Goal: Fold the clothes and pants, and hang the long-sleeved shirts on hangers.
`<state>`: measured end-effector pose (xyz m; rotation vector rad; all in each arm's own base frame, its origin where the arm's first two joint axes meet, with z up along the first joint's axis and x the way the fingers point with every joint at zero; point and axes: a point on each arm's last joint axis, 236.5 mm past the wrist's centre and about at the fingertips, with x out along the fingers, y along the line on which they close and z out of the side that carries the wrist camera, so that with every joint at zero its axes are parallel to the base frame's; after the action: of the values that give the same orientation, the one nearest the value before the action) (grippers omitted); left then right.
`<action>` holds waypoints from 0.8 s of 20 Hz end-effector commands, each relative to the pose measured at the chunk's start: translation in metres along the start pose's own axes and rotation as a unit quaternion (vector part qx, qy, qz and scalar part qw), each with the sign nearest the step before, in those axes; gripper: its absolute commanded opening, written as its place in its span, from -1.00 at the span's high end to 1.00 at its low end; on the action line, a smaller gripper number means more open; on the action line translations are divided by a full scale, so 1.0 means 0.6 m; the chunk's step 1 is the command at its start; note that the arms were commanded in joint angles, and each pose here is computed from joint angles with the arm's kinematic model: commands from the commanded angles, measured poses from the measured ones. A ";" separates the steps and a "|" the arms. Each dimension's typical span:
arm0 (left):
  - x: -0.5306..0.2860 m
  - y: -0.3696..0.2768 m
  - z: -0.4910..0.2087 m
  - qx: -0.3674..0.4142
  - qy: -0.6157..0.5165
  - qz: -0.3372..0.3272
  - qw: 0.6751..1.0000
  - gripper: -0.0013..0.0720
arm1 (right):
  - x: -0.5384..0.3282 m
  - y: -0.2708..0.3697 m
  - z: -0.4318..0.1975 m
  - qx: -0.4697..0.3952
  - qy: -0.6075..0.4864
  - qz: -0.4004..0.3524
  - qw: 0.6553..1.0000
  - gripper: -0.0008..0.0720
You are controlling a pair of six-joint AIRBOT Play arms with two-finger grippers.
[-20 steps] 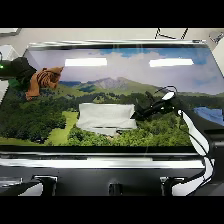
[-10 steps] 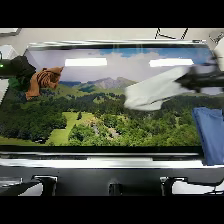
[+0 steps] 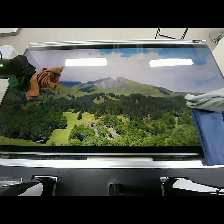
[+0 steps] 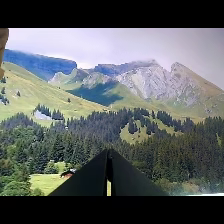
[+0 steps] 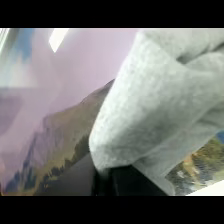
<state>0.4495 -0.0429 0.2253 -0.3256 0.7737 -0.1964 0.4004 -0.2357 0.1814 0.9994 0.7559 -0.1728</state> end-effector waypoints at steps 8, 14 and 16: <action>0.000 0.001 0.000 0.000 0.000 0.000 1.000 0.90 | -0.146 -0.180 -0.021 0.091 -0.008 -0.148 0.985 0.87; 0.000 0.001 -0.002 0.000 0.002 0.000 1.000 0.90 | -0.172 -0.299 -0.126 0.157 0.084 -0.286 0.942 0.87; 0.000 0.001 -0.002 0.000 0.002 0.000 1.000 0.90 | -0.161 -0.348 -0.178 0.177 0.120 -0.321 0.923 0.87</action>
<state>0.4493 -0.0430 0.2251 -0.3258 0.7748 -0.1968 0.2227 -0.2926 0.1025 1.0852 1.1353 -0.6777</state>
